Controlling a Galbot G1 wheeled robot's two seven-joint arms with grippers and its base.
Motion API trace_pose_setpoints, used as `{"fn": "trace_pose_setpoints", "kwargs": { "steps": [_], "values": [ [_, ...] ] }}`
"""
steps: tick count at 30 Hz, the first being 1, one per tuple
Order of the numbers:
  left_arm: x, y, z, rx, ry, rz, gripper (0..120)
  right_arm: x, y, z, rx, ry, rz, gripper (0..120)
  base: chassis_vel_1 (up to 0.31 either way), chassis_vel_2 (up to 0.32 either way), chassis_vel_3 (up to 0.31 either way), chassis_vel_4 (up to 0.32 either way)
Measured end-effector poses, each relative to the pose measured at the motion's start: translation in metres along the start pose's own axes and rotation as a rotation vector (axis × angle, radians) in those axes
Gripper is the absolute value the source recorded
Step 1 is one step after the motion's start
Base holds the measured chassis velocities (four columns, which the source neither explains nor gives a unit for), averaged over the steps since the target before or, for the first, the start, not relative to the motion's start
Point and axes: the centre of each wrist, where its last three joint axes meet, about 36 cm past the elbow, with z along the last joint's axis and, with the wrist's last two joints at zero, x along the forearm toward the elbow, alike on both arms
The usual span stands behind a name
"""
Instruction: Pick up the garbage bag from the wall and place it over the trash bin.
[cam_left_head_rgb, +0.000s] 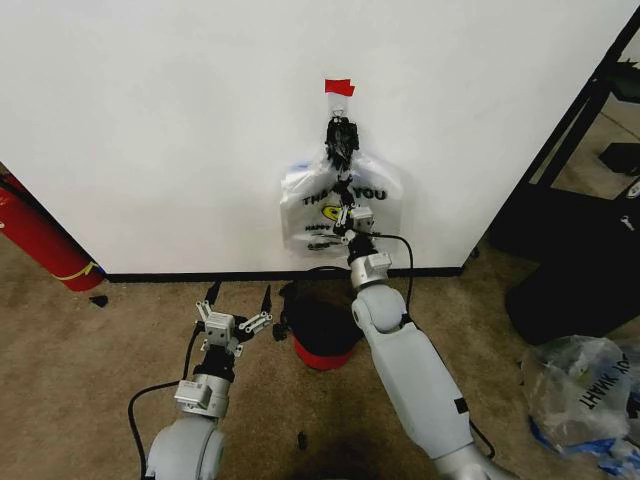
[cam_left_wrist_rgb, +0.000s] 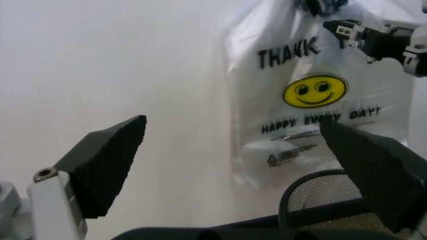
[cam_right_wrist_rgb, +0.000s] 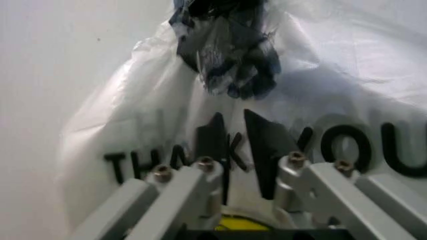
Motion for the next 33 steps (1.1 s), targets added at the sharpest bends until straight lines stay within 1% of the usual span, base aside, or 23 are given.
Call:
{"fn": "trace_pose_setpoints", "kwargs": {
  "steps": [1,2,6,7,11,15,17,18,19,22,24,25,26,32,33],
  "values": [
    [0.0,0.0,0.0,0.0,0.0,0.0,100,0.003,0.0,0.0,-0.002,0.0,-0.002,16,0.0,0.0,0.0,0.0],
    [0.0,0.0,0.0,0.0,0.0,0.0,100,0.003,0.0,0.0,-0.002,0.0,-0.002,16,0.0,0.0,0.0,0.0],
    [0.004,0.0,-0.002,0.0,0.001,0.002,100,0.017,-0.002,0.003,-0.014,0.002,-0.011,1,0.0,0.0,0.0,0.0],
    [0.005,0.0,-0.002,-0.001,0.002,0.003,100,0.017,-0.002,0.003,-0.015,0.002,-0.011,0,0.0,0.0,0.0,0.0],
    [0.007,0.0,-0.003,-0.003,0.003,0.005,100,0.017,-0.003,0.003,-0.021,-0.004,-0.012,0,0.0,0.0,0.0,0.0],
    [0.009,-0.001,-0.004,-0.007,0.005,0.008,100,0.008,-0.001,0.002,-0.038,-0.038,-0.043,1,0.0,0.0,0.0,0.0],
    [0.009,0.0,-0.004,-0.009,0.005,0.008,100,0.002,0.001,0.001,-0.049,-0.056,-0.057,10,0.0,0.0,0.0,0.0],
    [0.009,0.0,-0.004,-0.009,0.005,0.008,100,0.002,0.001,0.001,-0.049,-0.056,-0.057,10,0.0,0.0,0.0,0.0],
    [0.009,0.0,-0.004,-0.01,0.004,0.008,100,-0.002,0.002,-0.001,-0.054,-0.063,-0.06,13,0.0,0.0,0.0,0.0],
    [0.006,0.001,-0.002,-0.012,0.002,0.007,100,-0.013,0.003,-0.005,-0.059,-0.079,-0.056,26,0.0,0.0,0.0,0.0],
    [0.005,0.002,-0.001,-0.011,0.003,0.005,100,-0.016,0.004,-0.008,-0.049,-0.075,-0.046,34,0.0,0.0,0.0,0.0],
    [0.005,0.002,-0.001,-0.011,0.003,0.005,100,-0.016,0.004,-0.008,-0.049,-0.075,-0.046,34,0.0,0.0,0.0,0.0],
    [0.004,0.002,0.0,-0.011,0.004,0.004,100,-0.016,0.004,-0.009,-0.042,-0.071,-0.04,38,0.0,0.0,0.0,0.0],
    [0.0,0.003,0.005,-0.009,0.007,0.003,100,-0.019,0.007,-0.015,-0.023,-0.06,-0.019,63,0.0,0.0,0.0,0.0],
    [0.0,0.003,0.005,-0.009,0.007,0.003,100,-0.019,0.007,-0.015,-0.023,-0.06,-0.019,63,0.0,0.0,0.0,0.0]
  ]
}}
